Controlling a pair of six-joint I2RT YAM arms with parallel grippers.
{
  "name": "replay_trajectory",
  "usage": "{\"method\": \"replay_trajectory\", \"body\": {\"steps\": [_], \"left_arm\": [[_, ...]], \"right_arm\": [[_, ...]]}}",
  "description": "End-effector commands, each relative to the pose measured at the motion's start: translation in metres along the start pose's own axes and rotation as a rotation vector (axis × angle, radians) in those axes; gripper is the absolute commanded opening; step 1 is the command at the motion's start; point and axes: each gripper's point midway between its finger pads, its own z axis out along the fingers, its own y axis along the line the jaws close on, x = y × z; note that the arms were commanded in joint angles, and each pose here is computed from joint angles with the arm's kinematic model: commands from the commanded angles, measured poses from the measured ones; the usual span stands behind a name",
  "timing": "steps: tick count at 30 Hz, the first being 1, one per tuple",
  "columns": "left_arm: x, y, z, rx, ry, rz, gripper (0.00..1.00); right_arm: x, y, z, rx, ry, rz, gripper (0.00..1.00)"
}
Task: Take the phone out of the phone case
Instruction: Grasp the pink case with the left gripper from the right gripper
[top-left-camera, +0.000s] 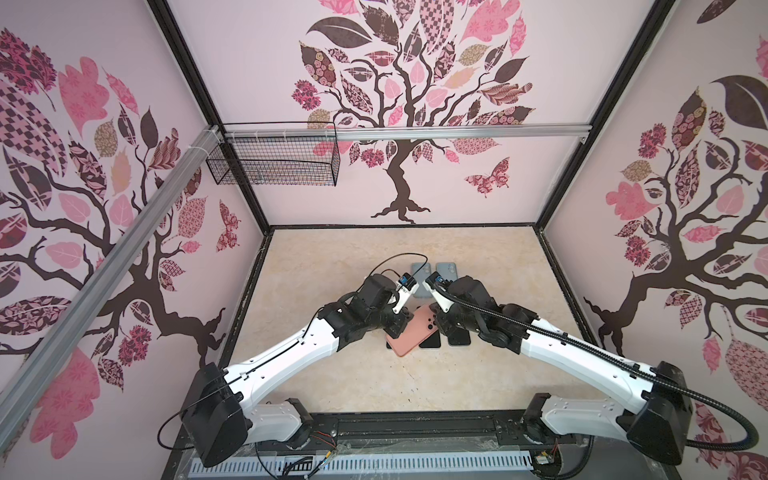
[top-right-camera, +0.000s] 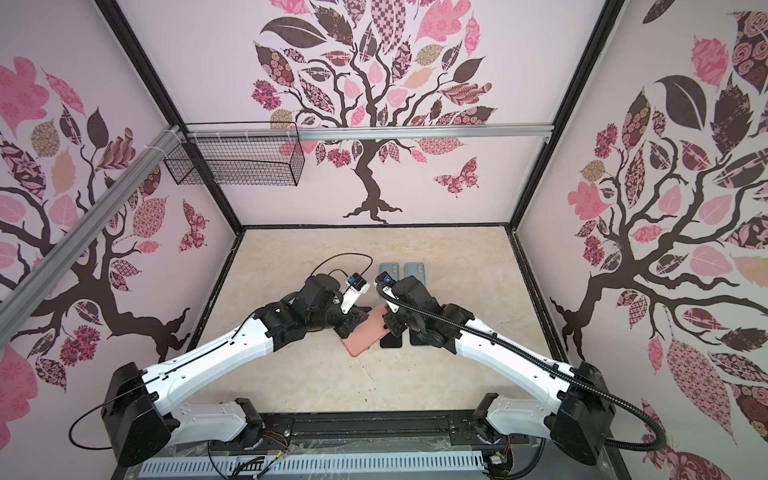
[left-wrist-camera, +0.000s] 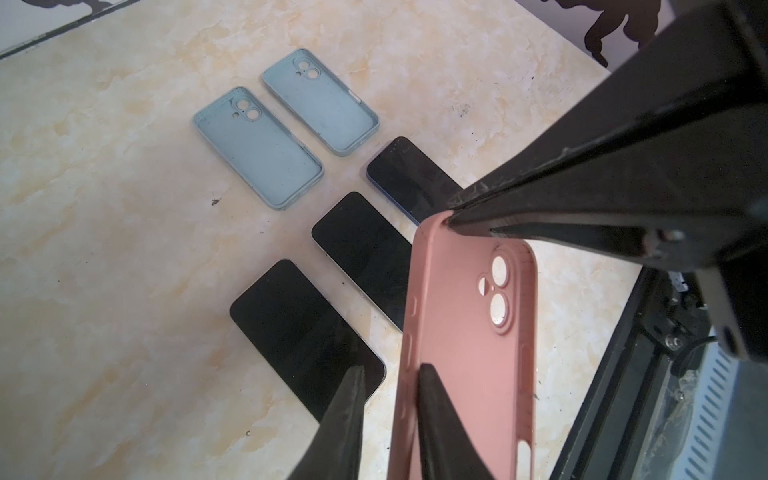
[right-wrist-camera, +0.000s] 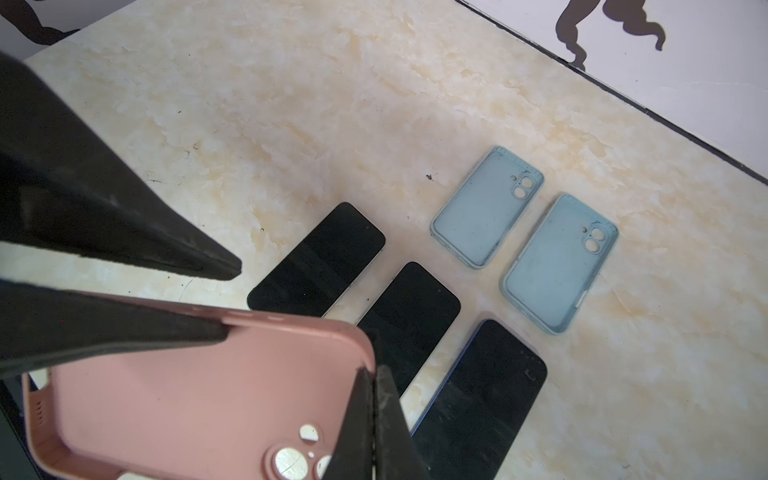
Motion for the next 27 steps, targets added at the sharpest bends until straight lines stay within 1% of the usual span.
{"method": "replay_trajectory", "body": {"steps": [1,2,9,12,15,16,17,18,19,20,21,22,24,27], "left_arm": [[-0.013,-0.001,-0.007,-0.002,-0.034,0.018,0.19],[-0.013,-0.002,-0.008,-0.001,-0.032,0.019,0.16],[-0.010,-0.001,-0.009,-0.005,-0.034,0.016,0.05],[-0.009,-0.001,-0.009,-0.007,-0.036,0.011,0.00],[-0.009,0.002,-0.009,-0.017,-0.048,-0.003,0.00],[-0.009,0.003,-0.009,-0.026,-0.051,-0.011,0.00],[-0.009,0.005,-0.008,-0.034,-0.053,-0.029,0.00],[-0.009,0.009,-0.008,-0.054,-0.058,-0.047,0.00],[-0.009,0.012,-0.007,-0.074,-0.064,-0.064,0.00],[-0.009,0.017,-0.007,-0.103,-0.067,-0.087,0.00],[-0.010,0.024,-0.006,-0.140,-0.074,-0.112,0.00],[-0.011,0.031,-0.007,-0.176,-0.081,-0.138,0.00],[-0.013,0.048,-0.006,-0.255,-0.094,-0.206,0.00],[-0.015,0.066,0.001,-0.296,-0.096,-0.313,0.00]], "right_arm": [[-0.007,0.000,-0.006,0.002,-0.024,0.002,0.00],[-0.008,0.000,-0.007,0.002,-0.026,0.003,0.00],[-0.012,-0.001,-0.007,0.008,-0.040,0.015,0.00],[-0.016,-0.001,-0.011,0.003,-0.065,0.032,0.00],[-0.021,-0.004,-0.016,0.016,-0.104,0.053,0.00],[-0.023,-0.005,-0.019,0.024,-0.123,0.065,0.05],[-0.026,-0.008,-0.023,0.034,-0.148,0.082,0.22],[-0.029,-0.011,-0.027,0.046,-0.173,0.101,0.44],[-0.031,-0.013,-0.031,0.055,-0.197,0.119,0.58],[-0.033,-0.017,-0.035,0.070,-0.223,0.144,0.69],[-0.033,-0.021,-0.039,0.089,-0.247,0.174,0.78],[-0.032,-0.027,-0.042,0.111,-0.267,0.202,0.83],[-0.025,-0.040,-0.046,0.175,-0.297,0.280,0.91],[-0.006,-0.061,-0.047,0.293,-0.291,0.399,0.96]]}}
